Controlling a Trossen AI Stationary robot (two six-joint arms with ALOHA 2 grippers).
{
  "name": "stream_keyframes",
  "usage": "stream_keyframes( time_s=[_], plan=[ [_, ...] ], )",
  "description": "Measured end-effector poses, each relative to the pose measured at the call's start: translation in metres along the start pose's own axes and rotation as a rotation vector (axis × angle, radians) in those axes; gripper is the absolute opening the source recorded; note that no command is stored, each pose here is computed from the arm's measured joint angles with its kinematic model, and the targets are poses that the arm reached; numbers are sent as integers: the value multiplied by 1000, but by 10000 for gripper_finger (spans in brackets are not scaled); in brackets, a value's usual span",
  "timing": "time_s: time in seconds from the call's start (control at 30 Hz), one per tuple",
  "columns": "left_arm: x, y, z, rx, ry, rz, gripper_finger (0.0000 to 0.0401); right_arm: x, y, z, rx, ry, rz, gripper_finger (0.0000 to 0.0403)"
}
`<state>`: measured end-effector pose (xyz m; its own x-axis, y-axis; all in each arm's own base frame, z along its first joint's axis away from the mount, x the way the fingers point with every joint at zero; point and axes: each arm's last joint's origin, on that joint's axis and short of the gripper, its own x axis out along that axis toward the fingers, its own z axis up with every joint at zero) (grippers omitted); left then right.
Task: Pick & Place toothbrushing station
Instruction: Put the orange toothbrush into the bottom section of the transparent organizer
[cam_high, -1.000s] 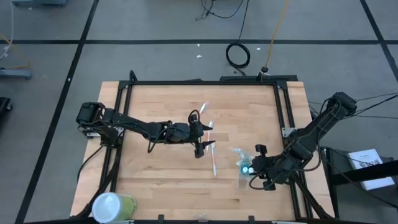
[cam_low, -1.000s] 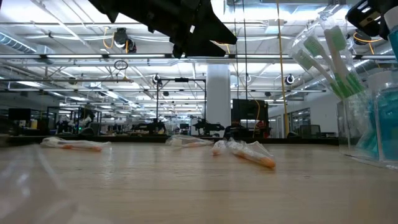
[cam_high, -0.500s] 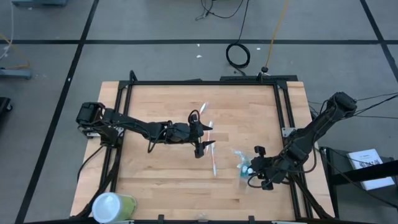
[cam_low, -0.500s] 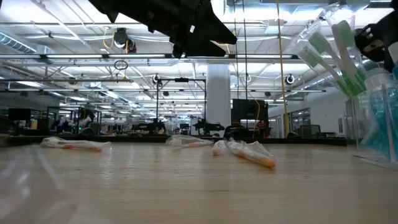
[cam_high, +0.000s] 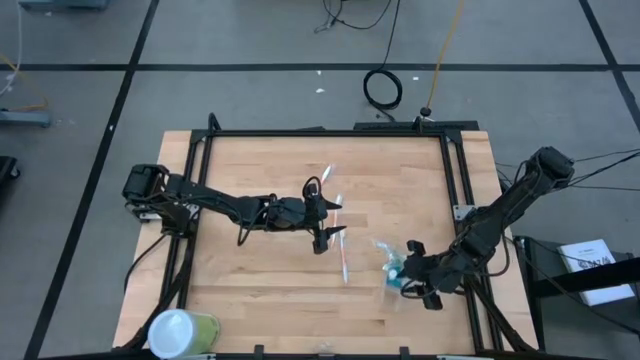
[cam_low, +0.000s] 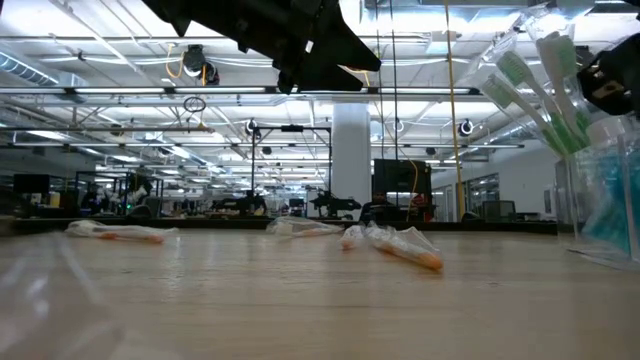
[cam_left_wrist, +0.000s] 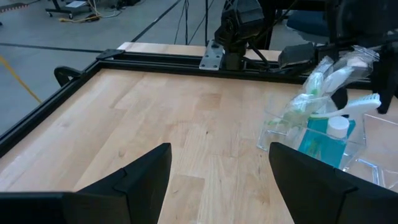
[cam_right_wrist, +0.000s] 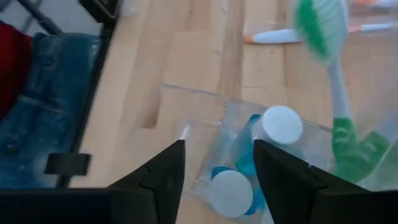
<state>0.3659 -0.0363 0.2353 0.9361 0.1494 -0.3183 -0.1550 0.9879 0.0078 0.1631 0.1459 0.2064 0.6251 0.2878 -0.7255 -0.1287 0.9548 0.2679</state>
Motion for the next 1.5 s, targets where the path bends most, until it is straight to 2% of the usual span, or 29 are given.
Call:
stream_keyframes(
  time_s=[0.3,0.47,0.63,0.77,0.83,0.97,1.03,1.13,1.3,1.43,1.5],
  plan=[
    [0,0,-1,2,8,0,274,-31,2,13,-3,-140,121,182],
    [0,0,-3,7,31,2,273,-52,-3,18,-33,-242,124,169],
    [-1,1,-9,22,94,19,274,-69,-9,23,-98,-383,35,160],
    [-3,10,-16,-43,155,177,273,-78,-15,25,-154,-480,-110,160],
    [-3,19,-19,-90,195,217,273,-82,-18,26,-179,-521,-196,160],
    [-6,33,-36,-169,380,242,273,-88,-21,29,-222,-583,-339,160],
    [-13,37,-45,-217,492,285,273,-89,-22,29,-227,-598,-370,160],
    [-32,44,-56,-346,653,425,273,-89,-22,29,-236,-596,-378,160],
    [-74,45,-78,-501,924,815,273,-83,-21,28,-258,-587,-386,160],
    [-108,45,-88,-558,1035,1147,273,-72,-23,22,-332,-604,-401,160],
    [-118,45,-92,-605,1066,1267,273,-69,-24,20,-354,-629,-401,160]
  ],
)
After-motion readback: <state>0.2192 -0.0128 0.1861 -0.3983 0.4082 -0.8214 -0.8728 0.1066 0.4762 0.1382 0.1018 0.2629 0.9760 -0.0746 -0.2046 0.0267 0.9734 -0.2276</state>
